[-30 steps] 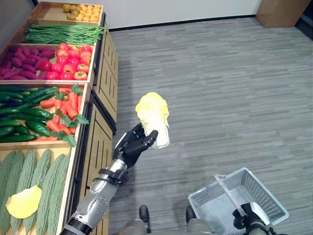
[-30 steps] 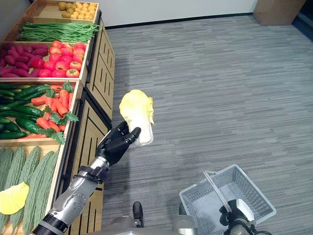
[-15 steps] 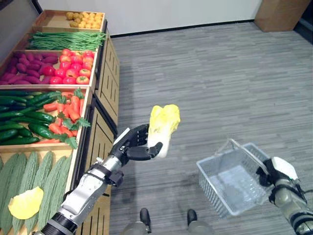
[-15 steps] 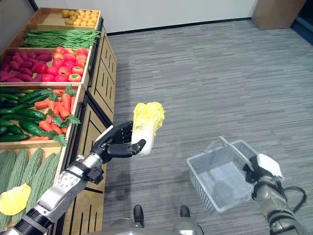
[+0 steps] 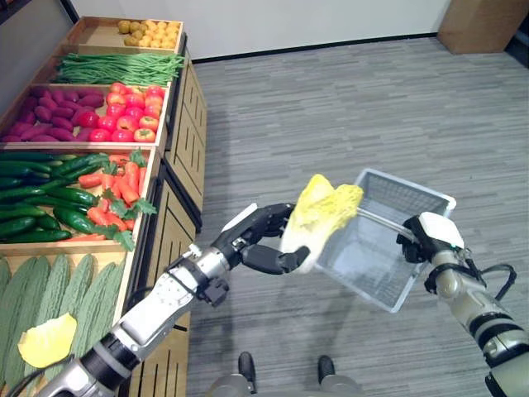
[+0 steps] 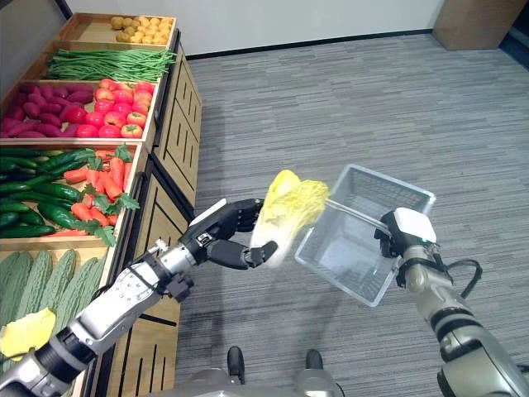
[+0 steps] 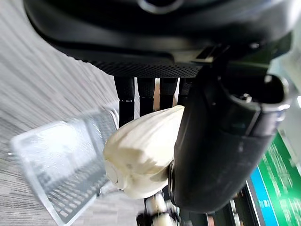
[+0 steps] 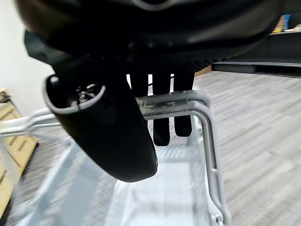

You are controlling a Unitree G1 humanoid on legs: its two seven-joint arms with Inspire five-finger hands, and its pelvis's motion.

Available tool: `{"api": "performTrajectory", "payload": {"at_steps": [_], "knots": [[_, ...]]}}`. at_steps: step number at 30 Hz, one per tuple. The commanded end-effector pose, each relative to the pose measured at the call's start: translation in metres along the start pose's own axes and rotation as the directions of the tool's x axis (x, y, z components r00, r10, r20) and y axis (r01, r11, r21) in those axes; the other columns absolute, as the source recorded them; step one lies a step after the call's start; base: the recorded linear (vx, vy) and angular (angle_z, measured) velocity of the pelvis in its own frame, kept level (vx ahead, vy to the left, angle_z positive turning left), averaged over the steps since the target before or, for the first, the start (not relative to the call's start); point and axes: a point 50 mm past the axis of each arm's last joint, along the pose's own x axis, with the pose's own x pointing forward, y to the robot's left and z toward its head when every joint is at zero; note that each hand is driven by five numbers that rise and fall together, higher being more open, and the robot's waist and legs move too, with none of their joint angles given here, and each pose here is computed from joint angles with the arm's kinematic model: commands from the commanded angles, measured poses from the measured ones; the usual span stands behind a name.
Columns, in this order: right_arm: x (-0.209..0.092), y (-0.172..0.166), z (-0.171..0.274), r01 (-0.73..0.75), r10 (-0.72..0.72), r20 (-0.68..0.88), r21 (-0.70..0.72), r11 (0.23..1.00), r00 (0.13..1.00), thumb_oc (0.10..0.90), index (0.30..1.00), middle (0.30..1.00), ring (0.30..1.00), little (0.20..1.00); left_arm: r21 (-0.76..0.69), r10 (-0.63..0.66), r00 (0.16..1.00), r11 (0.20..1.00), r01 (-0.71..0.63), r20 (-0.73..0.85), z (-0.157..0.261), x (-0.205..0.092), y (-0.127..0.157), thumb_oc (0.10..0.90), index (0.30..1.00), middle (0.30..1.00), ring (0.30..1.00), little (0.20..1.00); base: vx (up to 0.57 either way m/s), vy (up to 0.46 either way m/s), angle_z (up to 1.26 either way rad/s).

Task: Get the vegetables into the basket

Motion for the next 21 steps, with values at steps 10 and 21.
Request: {"api": "performTrajectory", "payload": {"at_steps": [10,21], "knots": [[0.036,-0.099,0.094,0.29,-0.346,0.291,0.22,0.931,0.892,0.4,0.3,0.3,0.3,0.3,0.372,-0.168,0.876,0.928,-0.015,0.452,0.099,0.015,-0.006,0.4,0.3,0.3,0.3,0.3,0.0,0.0,0.0],[0.033,-0.109,0.126,0.259,-0.434,0.314,0.468,0.845,0.845,0.4,0.3,0.3,0.3,0.3,0.666,-0.376,0.851,0.745,0.041,0.368,0.105,0.014,-0.02,0.4,0.3,0.3,0.3,0.3,0.0,0.0,0.0]]}}
